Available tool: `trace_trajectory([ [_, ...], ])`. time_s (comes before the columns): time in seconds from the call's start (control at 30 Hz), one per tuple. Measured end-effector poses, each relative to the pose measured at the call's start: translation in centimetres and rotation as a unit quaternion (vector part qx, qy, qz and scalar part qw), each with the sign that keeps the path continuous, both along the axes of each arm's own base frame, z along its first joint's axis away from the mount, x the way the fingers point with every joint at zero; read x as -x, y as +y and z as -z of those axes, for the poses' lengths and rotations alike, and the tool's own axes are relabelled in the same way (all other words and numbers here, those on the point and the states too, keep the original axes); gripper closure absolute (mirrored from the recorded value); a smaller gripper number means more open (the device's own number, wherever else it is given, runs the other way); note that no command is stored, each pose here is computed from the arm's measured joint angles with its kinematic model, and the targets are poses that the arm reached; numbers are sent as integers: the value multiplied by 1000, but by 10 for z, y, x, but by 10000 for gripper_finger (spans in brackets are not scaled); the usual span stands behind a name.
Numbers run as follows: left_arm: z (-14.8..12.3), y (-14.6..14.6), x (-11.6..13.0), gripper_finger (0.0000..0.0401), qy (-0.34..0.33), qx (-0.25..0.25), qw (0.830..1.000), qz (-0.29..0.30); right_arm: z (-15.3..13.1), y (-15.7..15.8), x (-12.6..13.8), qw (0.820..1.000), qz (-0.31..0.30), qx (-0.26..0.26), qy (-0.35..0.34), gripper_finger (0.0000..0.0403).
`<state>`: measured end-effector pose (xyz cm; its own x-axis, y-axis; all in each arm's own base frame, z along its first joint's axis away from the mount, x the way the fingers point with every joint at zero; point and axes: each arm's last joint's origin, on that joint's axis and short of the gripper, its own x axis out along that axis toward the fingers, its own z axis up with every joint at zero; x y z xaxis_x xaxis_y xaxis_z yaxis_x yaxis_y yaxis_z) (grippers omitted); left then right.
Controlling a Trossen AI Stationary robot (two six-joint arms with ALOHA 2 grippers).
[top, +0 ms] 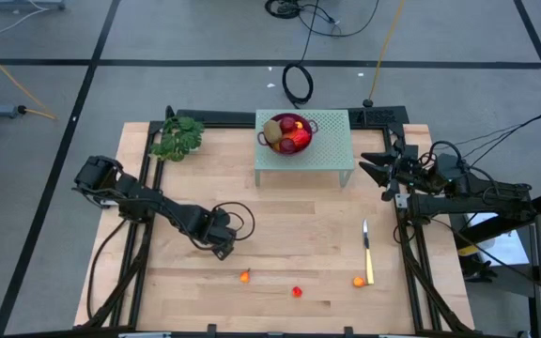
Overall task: Pick & Place Fruit
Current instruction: Put the pear in the violet strainer bowl on the shelf
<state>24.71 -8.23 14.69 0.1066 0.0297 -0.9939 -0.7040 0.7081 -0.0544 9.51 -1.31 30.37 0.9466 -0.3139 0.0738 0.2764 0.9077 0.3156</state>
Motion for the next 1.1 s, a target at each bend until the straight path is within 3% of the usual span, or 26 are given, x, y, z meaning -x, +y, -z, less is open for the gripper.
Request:
trace_trajectory([
  [0.43,0,1,0,297,-4,-9,1000,-9,0,0,0,1000,0,0,0,252],
  [0.7,-5,2,-11,302,-44,2,999,-21,0,0,0,1000,0,1,1,252],
  [0.93,-51,13,-49,306,-131,-38,990,24,0,0,0,1000,1,2,1,252],
  [1.1,-104,32,-73,307,-178,-122,974,74,0,0,0,1000,1,4,1,252],
])
